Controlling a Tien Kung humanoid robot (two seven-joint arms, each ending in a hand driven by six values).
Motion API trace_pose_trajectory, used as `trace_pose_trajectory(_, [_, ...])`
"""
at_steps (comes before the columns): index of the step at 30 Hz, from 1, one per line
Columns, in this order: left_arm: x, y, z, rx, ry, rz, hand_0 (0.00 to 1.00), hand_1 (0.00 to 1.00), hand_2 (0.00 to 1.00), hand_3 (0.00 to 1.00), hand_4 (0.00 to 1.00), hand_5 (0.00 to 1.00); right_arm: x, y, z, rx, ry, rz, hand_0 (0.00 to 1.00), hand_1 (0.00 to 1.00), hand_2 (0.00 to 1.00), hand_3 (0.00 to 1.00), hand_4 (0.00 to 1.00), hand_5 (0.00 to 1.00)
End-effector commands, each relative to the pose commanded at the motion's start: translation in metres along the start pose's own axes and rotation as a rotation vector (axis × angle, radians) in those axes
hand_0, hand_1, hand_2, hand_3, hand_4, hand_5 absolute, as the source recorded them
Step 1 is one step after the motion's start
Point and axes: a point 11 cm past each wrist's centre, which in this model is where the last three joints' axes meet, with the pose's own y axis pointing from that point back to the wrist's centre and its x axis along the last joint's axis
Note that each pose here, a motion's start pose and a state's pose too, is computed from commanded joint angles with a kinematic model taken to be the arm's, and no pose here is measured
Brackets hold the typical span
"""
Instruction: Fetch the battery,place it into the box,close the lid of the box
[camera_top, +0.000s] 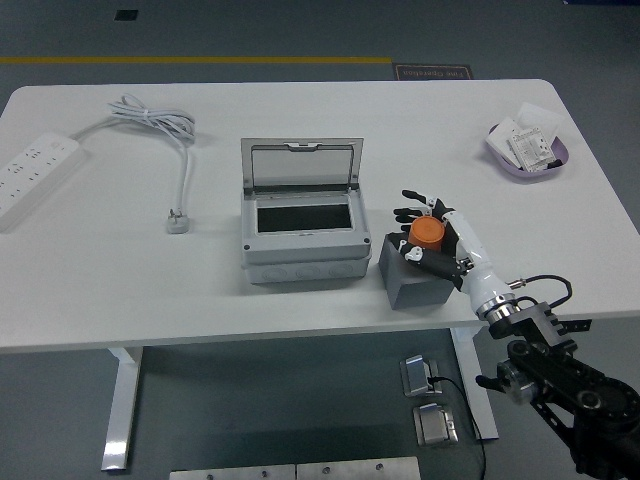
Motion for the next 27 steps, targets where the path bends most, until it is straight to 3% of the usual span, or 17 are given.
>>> trace_pose_trajectory(9, [-0.001,0.0,0.0,-0.002,-0.002,-0.001,0.628,0.704,0.609,0.582,0.587,0.116,0.006,0.003,0.005,-0.005,-0.055,0.041,0.689,0.696,0.641,0.809,0.781,0.12])
trace_pose_trajectory(10, [-0.001,0.0,0.0,-0.002,-0.002,-0.001,0.627,0.704,0.609,0.582,0.588,0.115,0.006,0.003,0.006,-0.008,-0.059,0.045,0.485,0.529,0.471,0.599,0.619,0.095])
trace_pose_trajectory(15, [-0.001,0.0,-0.001,-0.002,-0.002,-0.002,0.627,0.704,0.609,0.582,0.588,0.115,0.008,0.005,0.01,-0.021,-0.083,0.055,0.485,0.529,0.471,0.599,0.619,0.095])
trace_pose_trajectory(16, [-0.001,0.0,-0.001,-0.003,-0.003,-0.001,0.627,0.704,0.61,0.584,0.588,0.113,0.007,0.005,0.011,-0.023,-0.085,0.053,0.306,0.382,0.382,0.421,0.418,0.131])
trace_pose_trajectory(21, [0.0,0.0,0.001,-0.007,-0.006,0.0,0.627,0.704,0.61,0.584,0.588,0.113,0.004,0.005,0.012,-0.03,-0.083,0.04,0.306,0.382,0.382,0.421,0.418,0.131])
trace_pose_trajectory(22, [0.0,0.0,0.001,-0.008,-0.006,0.0,0.628,0.705,0.61,0.584,0.588,0.113,0.004,0.005,0.012,-0.031,-0.081,0.037,0.229,0.322,0.351,0.382,0.314,0.068])
trace_pose_trajectory(27, [0.001,0.0,0.001,-0.009,-0.007,0.001,0.628,0.705,0.61,0.584,0.588,0.113,0.001,0.005,0.013,-0.041,-0.07,0.029,0.229,0.322,0.351,0.382,0.314,0.068])
